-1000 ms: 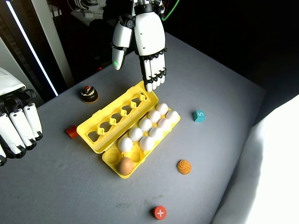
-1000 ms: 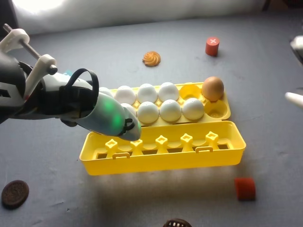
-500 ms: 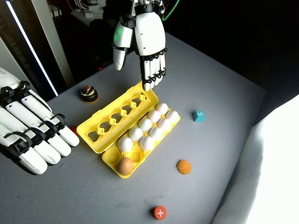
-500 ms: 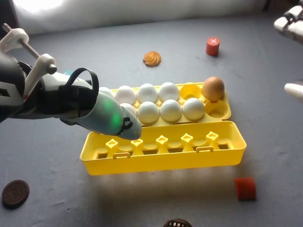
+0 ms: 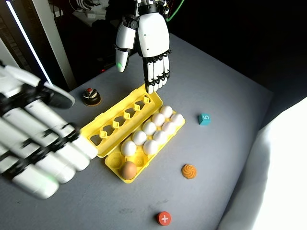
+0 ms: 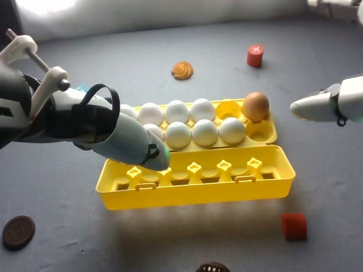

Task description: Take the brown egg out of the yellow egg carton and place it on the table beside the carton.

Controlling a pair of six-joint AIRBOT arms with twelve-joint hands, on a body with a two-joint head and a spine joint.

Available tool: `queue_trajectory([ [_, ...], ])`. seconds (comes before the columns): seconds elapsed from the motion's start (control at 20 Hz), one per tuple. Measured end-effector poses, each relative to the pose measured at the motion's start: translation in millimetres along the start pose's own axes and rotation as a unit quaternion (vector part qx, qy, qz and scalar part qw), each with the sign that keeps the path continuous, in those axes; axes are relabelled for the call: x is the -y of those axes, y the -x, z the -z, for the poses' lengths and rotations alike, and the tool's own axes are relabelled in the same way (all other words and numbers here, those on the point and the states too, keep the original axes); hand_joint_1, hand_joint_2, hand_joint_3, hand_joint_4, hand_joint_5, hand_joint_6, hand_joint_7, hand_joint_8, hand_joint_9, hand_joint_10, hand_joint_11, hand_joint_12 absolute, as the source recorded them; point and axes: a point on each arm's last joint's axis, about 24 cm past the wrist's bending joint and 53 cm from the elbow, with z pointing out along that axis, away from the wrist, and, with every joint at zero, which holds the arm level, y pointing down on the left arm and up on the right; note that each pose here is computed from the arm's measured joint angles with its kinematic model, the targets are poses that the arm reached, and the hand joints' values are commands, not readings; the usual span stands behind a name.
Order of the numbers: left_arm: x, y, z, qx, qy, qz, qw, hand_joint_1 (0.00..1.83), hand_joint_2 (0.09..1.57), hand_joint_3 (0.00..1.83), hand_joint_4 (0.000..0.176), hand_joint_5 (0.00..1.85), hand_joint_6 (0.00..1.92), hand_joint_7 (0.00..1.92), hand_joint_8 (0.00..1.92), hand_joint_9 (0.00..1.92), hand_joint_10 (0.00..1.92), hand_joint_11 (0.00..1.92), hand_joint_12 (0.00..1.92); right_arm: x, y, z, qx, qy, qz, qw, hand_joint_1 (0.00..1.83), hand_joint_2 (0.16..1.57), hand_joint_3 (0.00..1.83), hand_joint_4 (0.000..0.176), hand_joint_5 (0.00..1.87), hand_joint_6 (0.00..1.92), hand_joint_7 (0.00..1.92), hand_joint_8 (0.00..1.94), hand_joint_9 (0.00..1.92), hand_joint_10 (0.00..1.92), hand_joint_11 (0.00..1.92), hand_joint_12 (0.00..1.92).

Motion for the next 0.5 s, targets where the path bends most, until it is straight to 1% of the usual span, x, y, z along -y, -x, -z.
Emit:
queue_trajectory([
  [0.05,0.0,0.1,-0.2,-0.001,0.0,0.0,1.0,0.0,1.32,0.0,0.0,0.11,0.0,0.12,0.0,0.1,0.0,0.0,0.21,1.1,1.1,-1.6,0.003,0.0,-0.005,1.0,0.57,0.76,0.0,0.0,0.66,0.01,0.04,0.0,0.0,0.0,0.0,0.0],
  [0.1,0.6,1.1,-0.4,0.0,-0.002,0.0,1.0,0.0,1.32,0.0,0.0,0.1,0.0,0.12,0.0,0.1,0.0,0.0,0.2,2.4,4.9,-2.4,0.012,0.003,-0.005,0.9999,0.59,0.76,0.01,0.0,0.67,0.02,0.07,0.01,0.0,0.0,0.0,0.0],
  [0.15,0.6,1.7,-0.4,0.001,-0.002,0.0,1.0,0.0,1.32,0.0,0.0,0.11,0.0,0.13,0.0,0.11,0.0,0.0,0.22,2.2,5.5,-1.9,0.016,0.005,-0.004,0.9999,0.64,0.75,0.0,0.0,0.69,0.02,0.01,0.0,0.0,0.0,0.0,0.0],
  [0.25,1.4,1.5,-0.4,0.001,-0.003,0.0,1.0,0.0,1.31,0.0,0.0,0.1,0.0,0.13,0.0,0.11,0.0,0.0,0.22,4.4,3.7,-0.5,0.019,0.003,-0.01,0.9998,0.7,0.76,0.0,0.0,0.71,0.02,0.0,0.0,0.0,0.0,0.0,0.0],
  [0.3,2.9,0.2,-0.8,0.0,-0.004,0.001,1.0,0.0,1.31,0.0,0.0,0.1,0.0,0.13,0.0,0.1,0.0,0.0,0.22,4.9,2.9,0.0,0.019,0.003,-0.012,0.9997,0.74,0.78,0.01,0.0,0.69,0.01,0.0,0.0,0.0,0.0,0.0,0.0],
  [0.4,3.7,-0.5,-0.7,-0.001,-0.006,0.007,1.0,0.0,1.31,0.0,0.0,0.07,0.0,0.12,0.0,0.09,0.0,0.0,0.19,4.7,5.4,0.1,0.025,0.004,-0.009,0.9996,0.77,0.78,0.01,0.0,0.72,0.02,0.0,0.0,0.0,0.0,0.0,0.0],
  [0.45,3.2,-0.2,-0.8,-0.001,-0.005,0.01,0.9999,0.0,1.31,0.0,0.0,0.05,0.0,0.1,0.0,0.07,0.0,0.0,0.12,4.9,6.7,0.2,0.028,0.004,-0.007,0.9996,0.76,0.79,0.01,0.004,0.72,0.02,0.0,0.0,0.0,0.0,0.0,0.0],
  [0.5,3.3,0.1,-0.8,0.0,-0.005,0.01,0.9999,0.0,1.31,0.0,0.0,0.07,0.0,0.12,0.0,0.08,0.0,0.0,0.16,5.3,6.1,0.4,0.027,0.003,-0.007,0.9996,0.77,0.81,0.02,0.013,0.72,0.01,0.0,0.0,0.0,0.0,0.0,0.0],
])
